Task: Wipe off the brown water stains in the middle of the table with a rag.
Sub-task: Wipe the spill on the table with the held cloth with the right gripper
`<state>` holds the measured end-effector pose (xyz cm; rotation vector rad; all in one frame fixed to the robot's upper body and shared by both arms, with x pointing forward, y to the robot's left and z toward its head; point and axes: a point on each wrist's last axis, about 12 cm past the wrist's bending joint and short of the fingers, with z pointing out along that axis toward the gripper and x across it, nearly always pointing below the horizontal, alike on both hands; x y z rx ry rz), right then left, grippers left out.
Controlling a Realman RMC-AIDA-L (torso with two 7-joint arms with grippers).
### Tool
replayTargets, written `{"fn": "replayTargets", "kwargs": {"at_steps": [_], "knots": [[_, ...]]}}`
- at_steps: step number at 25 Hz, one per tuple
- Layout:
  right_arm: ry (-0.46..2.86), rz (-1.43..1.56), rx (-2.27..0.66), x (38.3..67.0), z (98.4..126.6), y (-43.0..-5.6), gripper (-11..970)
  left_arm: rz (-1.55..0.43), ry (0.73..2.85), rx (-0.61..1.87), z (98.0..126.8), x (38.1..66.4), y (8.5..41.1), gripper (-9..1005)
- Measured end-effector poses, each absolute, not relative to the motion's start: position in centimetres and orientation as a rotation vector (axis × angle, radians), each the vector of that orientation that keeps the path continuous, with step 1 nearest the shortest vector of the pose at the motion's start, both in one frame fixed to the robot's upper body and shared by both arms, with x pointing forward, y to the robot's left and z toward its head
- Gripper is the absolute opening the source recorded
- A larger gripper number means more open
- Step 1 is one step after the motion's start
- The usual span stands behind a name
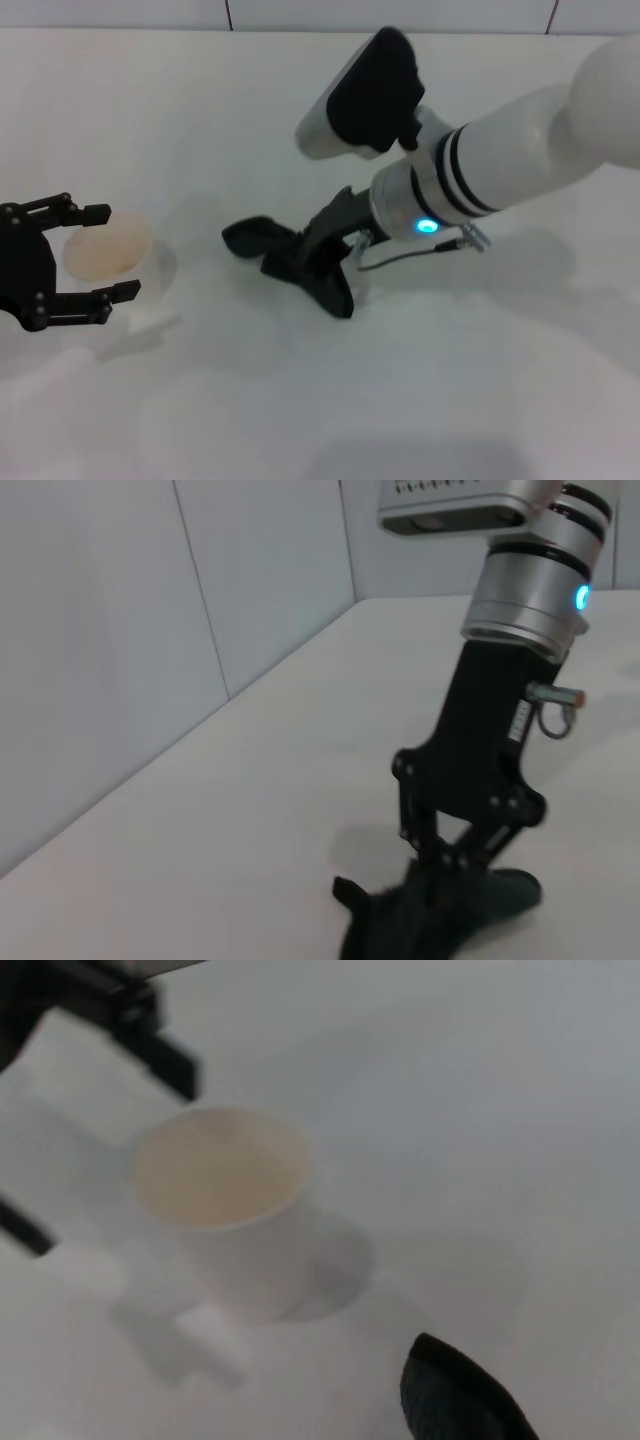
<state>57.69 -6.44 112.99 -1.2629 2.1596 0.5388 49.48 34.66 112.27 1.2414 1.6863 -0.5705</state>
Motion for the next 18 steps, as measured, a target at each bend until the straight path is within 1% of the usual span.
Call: {"fn": "replayTargets", "kwargs": {"at_steps": [4, 8, 18], "knots": [[2.172, 0.566, -1.309, 56.6, 112.7, -6.1, 89, -0.569, 1.685, 1.242, 112.2, 49.4, 34.7, 862], [2.191, 0.59, -1.295, 56.1, 112.4, -6.7, 90, -0.57, 1.687, 1.239, 112.2, 49.4, 34.7, 862], [2.21, 0.515, -1.106, 58.8, 112.6, -9.8, 92, -0.57, 1.684, 1.241, 112.1, 49.4, 34.6, 862]]}}
